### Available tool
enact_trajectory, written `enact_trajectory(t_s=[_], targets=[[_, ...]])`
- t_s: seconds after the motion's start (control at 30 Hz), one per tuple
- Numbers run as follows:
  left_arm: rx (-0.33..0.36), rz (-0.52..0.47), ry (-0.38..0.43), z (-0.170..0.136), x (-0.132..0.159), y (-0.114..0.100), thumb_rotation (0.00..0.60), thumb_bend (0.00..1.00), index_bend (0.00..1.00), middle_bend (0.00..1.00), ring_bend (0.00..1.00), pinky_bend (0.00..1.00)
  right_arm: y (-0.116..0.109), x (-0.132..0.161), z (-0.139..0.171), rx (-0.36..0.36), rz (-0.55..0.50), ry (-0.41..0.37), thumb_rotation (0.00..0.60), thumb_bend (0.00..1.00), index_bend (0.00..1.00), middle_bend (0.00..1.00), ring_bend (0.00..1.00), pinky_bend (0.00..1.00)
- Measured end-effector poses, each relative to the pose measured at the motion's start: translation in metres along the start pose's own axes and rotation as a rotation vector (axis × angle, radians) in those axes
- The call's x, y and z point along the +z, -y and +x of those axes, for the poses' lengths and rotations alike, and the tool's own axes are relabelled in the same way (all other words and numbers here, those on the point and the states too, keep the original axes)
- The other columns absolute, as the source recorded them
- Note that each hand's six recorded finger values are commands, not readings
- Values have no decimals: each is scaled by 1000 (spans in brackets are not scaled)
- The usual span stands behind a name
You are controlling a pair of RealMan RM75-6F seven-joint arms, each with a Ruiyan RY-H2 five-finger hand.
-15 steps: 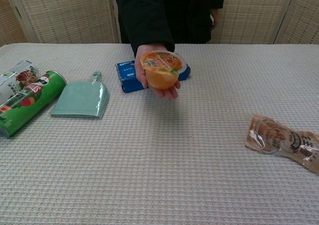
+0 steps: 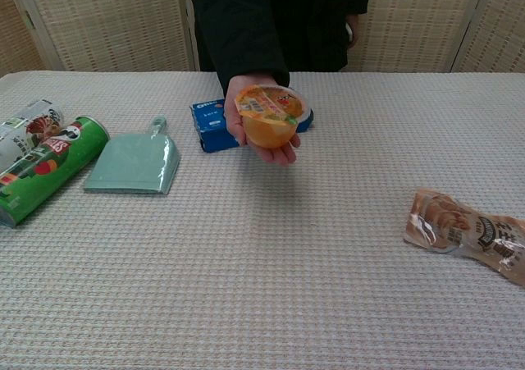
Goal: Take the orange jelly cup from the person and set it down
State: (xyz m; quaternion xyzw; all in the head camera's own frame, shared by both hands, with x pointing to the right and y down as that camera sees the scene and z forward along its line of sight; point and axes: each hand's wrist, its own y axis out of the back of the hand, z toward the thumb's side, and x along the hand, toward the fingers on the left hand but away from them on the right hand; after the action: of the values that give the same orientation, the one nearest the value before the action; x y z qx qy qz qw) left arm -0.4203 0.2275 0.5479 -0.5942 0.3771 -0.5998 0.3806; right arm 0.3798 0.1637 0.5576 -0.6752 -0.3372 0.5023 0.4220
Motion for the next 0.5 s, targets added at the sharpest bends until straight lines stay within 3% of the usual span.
enact_trajectory(t_s=[0.2,0.5], targets=[[4,-2,6,-1,0,-2,600,223,143,50,97,219,2,40,-37,34,2,-145,600,191,0,90,42,131],[8,-1,7,-4,-2,-6,600,223,143,50,97,219,21,142,-99,133,9,-425,600,170,0,53,39,131]])
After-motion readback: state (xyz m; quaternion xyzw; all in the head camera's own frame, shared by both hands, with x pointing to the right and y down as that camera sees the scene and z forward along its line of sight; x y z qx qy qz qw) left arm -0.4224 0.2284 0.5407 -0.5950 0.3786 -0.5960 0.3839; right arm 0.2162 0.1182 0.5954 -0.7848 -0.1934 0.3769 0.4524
